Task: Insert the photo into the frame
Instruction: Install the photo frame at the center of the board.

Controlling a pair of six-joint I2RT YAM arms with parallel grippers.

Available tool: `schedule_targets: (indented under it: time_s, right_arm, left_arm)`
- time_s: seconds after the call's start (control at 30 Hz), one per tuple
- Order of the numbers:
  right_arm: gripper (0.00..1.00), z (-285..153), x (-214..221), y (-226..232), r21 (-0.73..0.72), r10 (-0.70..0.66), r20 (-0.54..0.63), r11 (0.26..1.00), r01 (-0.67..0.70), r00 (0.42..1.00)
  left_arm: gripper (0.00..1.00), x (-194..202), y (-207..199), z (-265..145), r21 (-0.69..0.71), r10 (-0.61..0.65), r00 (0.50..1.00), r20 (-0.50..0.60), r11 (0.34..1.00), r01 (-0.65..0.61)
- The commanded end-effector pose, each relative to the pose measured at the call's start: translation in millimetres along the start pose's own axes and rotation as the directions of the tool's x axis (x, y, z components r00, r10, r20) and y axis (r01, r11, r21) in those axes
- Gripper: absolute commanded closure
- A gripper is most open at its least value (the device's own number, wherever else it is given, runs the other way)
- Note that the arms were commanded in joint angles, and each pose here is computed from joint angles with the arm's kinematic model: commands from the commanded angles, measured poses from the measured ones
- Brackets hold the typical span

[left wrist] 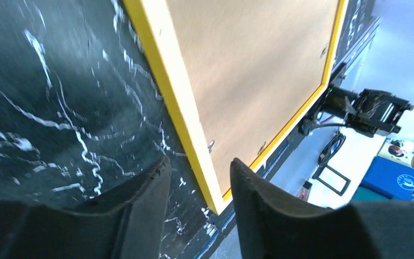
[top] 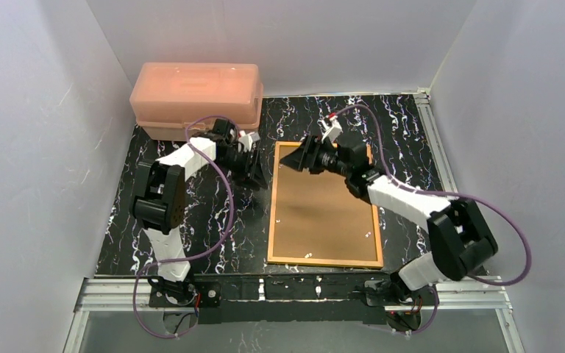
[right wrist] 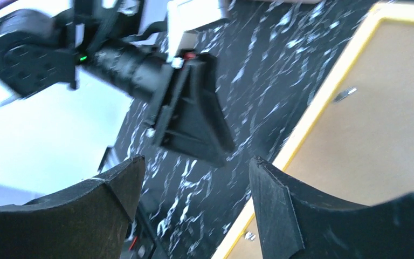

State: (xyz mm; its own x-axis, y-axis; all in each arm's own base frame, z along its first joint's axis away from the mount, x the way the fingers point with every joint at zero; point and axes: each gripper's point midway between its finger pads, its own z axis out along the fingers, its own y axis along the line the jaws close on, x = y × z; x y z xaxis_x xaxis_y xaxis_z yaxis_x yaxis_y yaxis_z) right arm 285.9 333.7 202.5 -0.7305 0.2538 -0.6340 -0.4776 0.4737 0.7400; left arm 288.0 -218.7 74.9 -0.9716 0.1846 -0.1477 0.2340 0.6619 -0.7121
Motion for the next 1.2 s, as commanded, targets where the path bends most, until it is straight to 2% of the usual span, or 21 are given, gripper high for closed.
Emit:
schedule_targets:
  time_s: [0.0, 0.1, 0.2, 0.47, 0.83, 1.17]
  right_arm:
    - [0.2, 21.9, -14.9, -34.1, 0.054, 0.002, -0.044, 0.999, 0.001, 0.999]
    - [0.2, 44.6, -23.0, -53.2, 0.075, 0.02, -0.065, 0.997, -0.015, 0.998]
    - [0.2, 67.7, -20.2, -75.3, 0.103, 0.046, -0.095, 0.994, -0.036, 0.994]
    - [0.21, 98.1, -17.1, -106.3, 0.128, 0.111, -0.086, 0.987, -0.1, 0.99]
    - [0.23, 104.9, -7.2, -134.5, 0.165, 0.208, -0.002, 0.965, -0.205, 0.978]
    - [0.24, 106.6, 4.1, -148.7, 0.194, 0.239, -0.001, 0.953, -0.234, 0.971]
  left_arm:
    - [0.53, -38.1, -11.1, -4.2, 0.002, 0.034, 0.999, 0.04, 0.999, -0.035]
    - [0.52, -61.4, -6.2, 4.3, 0.0, 0.023, 0.998, 0.064, 1.0, -0.023]
    - [0.57, -76.0, 5.5, 15.0, -0.023, 0.003, 0.996, 0.087, 1.0, -0.001]
    - [0.65, -85.1, 30.7, 35.6, -0.062, -0.072, 0.99, 0.12, 0.995, 0.079]
    - [0.71, -62.9, 29.3, 54.1, -0.022, -0.111, 0.99, 0.092, 0.993, 0.114]
    - [0.74, -37.7, 37.5, 68.5, -0.089, -0.066, 0.997, 0.051, 0.993, 0.071]
